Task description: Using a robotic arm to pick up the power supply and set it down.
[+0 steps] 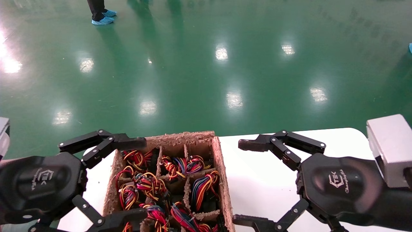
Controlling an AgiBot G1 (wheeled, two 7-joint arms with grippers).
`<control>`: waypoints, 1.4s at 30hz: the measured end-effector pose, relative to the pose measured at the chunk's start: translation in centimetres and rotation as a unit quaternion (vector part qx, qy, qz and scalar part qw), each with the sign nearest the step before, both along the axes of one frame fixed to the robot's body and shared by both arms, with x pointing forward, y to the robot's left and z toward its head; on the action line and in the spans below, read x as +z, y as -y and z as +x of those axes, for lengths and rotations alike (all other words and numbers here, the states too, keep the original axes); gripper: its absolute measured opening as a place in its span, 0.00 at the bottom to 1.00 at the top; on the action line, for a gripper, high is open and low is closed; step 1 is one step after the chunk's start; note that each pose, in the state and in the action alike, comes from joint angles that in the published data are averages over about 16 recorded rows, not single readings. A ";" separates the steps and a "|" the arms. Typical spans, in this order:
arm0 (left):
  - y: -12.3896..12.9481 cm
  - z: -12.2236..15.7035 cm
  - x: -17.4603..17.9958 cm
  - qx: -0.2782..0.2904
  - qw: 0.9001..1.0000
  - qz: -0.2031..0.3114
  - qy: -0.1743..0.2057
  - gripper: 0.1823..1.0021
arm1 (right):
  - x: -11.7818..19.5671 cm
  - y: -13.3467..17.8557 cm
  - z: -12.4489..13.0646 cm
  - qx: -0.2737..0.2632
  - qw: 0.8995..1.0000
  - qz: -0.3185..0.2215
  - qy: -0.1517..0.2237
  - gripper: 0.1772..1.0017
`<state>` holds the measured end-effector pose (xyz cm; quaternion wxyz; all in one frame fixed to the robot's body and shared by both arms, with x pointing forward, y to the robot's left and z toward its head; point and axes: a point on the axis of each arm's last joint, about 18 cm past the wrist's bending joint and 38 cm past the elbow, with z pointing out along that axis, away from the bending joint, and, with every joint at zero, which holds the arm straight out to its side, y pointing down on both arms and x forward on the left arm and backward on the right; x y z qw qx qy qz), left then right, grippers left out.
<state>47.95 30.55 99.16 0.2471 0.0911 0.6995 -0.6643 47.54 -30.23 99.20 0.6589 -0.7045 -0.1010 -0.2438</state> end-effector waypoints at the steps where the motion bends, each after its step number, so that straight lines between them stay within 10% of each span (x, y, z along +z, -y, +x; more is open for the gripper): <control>1: 0.0 0.0 0.0 0.000 1.000 0.000 0.000 1.00 | 0.0 0.0 0.0 0.000 1.000 0.000 0.000 1.00; 31: 0.0 0.0 0.0 0.000 1.000 0.000 0.000 0.96 | 0.0 0.0 0.0 0.000 1.000 0.000 0.000 1.00; 42: 0.0 0.0 0.0 0.000 1.000 0.000 0.000 0.79 | 0.0 0.0 0.0 0.000 1.000 0.000 0.000 1.00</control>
